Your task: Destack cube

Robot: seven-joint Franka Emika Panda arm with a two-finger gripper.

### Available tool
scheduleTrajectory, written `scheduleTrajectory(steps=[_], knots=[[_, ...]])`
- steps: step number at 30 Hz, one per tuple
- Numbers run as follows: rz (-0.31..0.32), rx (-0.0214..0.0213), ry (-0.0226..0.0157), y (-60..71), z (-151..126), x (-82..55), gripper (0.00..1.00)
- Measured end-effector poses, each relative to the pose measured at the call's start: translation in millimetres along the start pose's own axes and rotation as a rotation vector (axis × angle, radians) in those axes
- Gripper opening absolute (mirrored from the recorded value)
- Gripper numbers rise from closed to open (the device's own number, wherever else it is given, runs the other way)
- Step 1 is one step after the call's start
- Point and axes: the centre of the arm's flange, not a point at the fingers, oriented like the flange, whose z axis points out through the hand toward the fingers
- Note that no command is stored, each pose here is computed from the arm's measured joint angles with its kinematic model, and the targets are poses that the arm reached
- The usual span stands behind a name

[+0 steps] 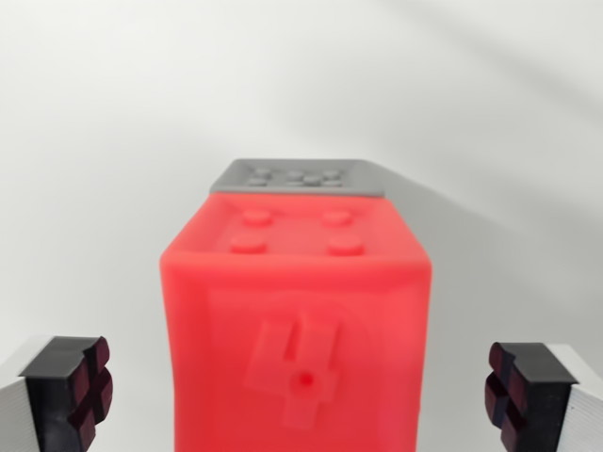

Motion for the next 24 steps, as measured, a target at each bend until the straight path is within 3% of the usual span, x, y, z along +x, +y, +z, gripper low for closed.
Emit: scheduleTrajectory(steps=[16,17,24], knots=[[-0.001,0.0002,0.0012,-0.4,30,-0.3,1.00],[-0.002,0.0000,0.0014,-0.4,30,-0.3,0.00],[-0.002,0.0001,0.0026,-0.5,30,-0.1,0.00]])
